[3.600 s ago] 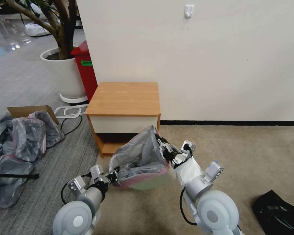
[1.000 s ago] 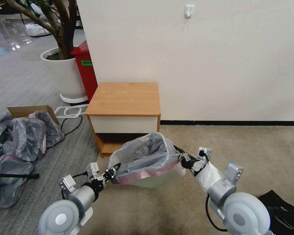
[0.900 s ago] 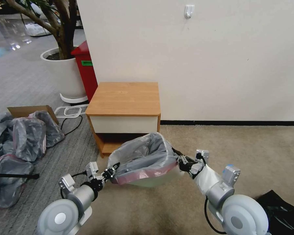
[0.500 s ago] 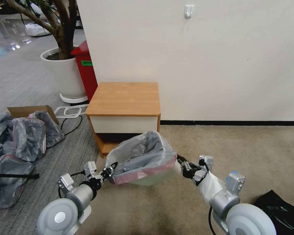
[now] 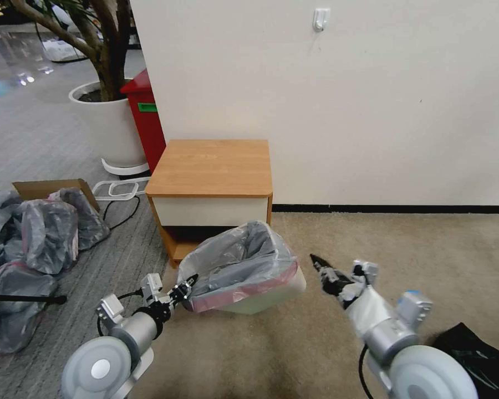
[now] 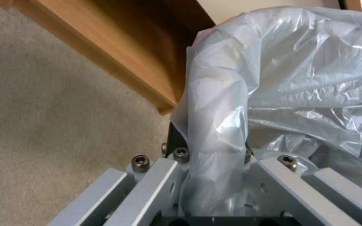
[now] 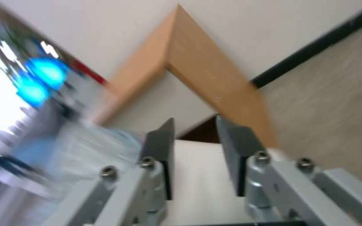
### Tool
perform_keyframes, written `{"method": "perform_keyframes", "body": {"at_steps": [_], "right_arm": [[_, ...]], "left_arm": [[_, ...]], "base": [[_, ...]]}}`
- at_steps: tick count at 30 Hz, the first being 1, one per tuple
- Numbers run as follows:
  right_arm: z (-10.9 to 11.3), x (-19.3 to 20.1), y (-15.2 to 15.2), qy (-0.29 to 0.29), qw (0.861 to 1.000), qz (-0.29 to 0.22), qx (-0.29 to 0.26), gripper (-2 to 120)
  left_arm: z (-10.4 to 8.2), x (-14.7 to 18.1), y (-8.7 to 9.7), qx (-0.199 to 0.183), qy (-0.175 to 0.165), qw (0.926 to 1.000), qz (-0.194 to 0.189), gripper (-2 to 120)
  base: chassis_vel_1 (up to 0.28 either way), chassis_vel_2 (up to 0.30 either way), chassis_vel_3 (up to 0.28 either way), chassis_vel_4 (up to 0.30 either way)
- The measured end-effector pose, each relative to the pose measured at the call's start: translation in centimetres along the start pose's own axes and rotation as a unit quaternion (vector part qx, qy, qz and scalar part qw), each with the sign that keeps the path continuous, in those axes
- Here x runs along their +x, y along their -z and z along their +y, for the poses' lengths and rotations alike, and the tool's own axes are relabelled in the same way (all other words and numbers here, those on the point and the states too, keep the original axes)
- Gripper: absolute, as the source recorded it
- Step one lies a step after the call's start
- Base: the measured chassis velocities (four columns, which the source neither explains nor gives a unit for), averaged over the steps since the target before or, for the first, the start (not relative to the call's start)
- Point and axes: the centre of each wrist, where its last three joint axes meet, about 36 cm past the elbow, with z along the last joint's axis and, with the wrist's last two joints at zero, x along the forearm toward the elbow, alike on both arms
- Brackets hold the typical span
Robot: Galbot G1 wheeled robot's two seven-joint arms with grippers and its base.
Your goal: Pick up the garbage bag from the table and place it over the trash can.
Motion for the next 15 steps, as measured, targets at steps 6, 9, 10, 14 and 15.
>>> {"method": "perform_keyframes", "body": {"at_steps": [6,9,10,14,15], "right_arm": [[2.8,0.6,-0.1,0.017,0.986,0.003,-0.165,53],[3.1,-0.1,-1.3,0.007,0.986,0.004,-0.169,68],[3.1,-0.1,-1.3,0.007,0.986,0.004,-0.169,68],[3.1,-0.7,-2.4,-0.005,0.986,0.001,-0.166,83],[3.1,-0.8,-2.7,-0.007,0.986,0.0,-0.164,86]], "left_arm": [[-0.2,-0.3,-0.2,0.002,-0.004,1.0,0.003,3],[-0.3,-0.5,-0.1,0.001,-0.005,1.0,0.002,3],[-0.3,-0.5,-0.1,0.001,-0.005,1.0,0.002,3],[-0.3,-0.5,-0.1,0.001,-0.006,1.0,0.001,3],[-0.3,-0.5,-0.1,0.002,-0.006,1.0,0.001,3]], "base": [[0.0,0.0,0.0,0.0],[0.0,0.0,0.0,0.0],[0.0,0.0,0.0,0.0],[0.0,0.0,0.0,0.0],[0.0,0.0,0.0,0.0]]}}
